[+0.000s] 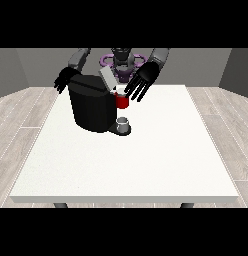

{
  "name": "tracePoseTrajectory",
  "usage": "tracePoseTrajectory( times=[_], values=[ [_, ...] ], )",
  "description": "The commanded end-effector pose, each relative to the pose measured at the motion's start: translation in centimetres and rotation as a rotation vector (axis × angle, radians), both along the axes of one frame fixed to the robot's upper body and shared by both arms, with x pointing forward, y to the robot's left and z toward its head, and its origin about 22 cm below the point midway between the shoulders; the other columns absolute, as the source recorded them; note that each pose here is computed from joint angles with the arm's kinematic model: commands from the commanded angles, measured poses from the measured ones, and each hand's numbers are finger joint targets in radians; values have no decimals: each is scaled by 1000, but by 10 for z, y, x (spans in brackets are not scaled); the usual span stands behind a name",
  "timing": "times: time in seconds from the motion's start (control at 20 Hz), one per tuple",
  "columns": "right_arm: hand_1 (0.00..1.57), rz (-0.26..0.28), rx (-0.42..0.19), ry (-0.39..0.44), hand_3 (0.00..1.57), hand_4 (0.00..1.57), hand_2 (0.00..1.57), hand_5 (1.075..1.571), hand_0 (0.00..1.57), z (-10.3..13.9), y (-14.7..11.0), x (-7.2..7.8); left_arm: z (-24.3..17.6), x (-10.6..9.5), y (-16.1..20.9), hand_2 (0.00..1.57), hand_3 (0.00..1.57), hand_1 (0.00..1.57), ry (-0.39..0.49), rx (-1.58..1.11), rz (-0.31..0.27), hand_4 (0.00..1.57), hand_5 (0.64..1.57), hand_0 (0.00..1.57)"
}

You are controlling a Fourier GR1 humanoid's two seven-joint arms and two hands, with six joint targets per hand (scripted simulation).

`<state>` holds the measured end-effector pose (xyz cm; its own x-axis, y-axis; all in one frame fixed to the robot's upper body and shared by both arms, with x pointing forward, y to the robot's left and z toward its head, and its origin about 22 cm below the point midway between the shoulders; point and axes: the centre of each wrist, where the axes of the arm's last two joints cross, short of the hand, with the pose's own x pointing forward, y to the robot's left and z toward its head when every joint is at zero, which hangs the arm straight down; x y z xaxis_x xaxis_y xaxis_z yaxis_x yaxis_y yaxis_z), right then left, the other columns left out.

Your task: Insert the coffee pod into the coffee machine and close the lid

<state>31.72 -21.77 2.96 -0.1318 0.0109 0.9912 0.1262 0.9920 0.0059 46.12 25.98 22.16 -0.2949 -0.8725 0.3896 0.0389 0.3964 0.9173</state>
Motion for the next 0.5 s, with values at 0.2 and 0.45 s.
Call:
tracePoseTrajectory(
  times=[0.2, 0.45],
  values=[
    [0, -10, 6, 60, 0, 411, 0, 1571, 0, -27, 12, -20, -7, -1, 5, 0, 0, 0, 60, 6, 22, 0, 1571, 0],
    [0, -49, 44, 62, 0, 383, 0, 1571, 0, -24, -16, -10, -19, -2, -5, 0, 0, 0, 83, -74, -16, 0, 1571, 0]
  ],
)
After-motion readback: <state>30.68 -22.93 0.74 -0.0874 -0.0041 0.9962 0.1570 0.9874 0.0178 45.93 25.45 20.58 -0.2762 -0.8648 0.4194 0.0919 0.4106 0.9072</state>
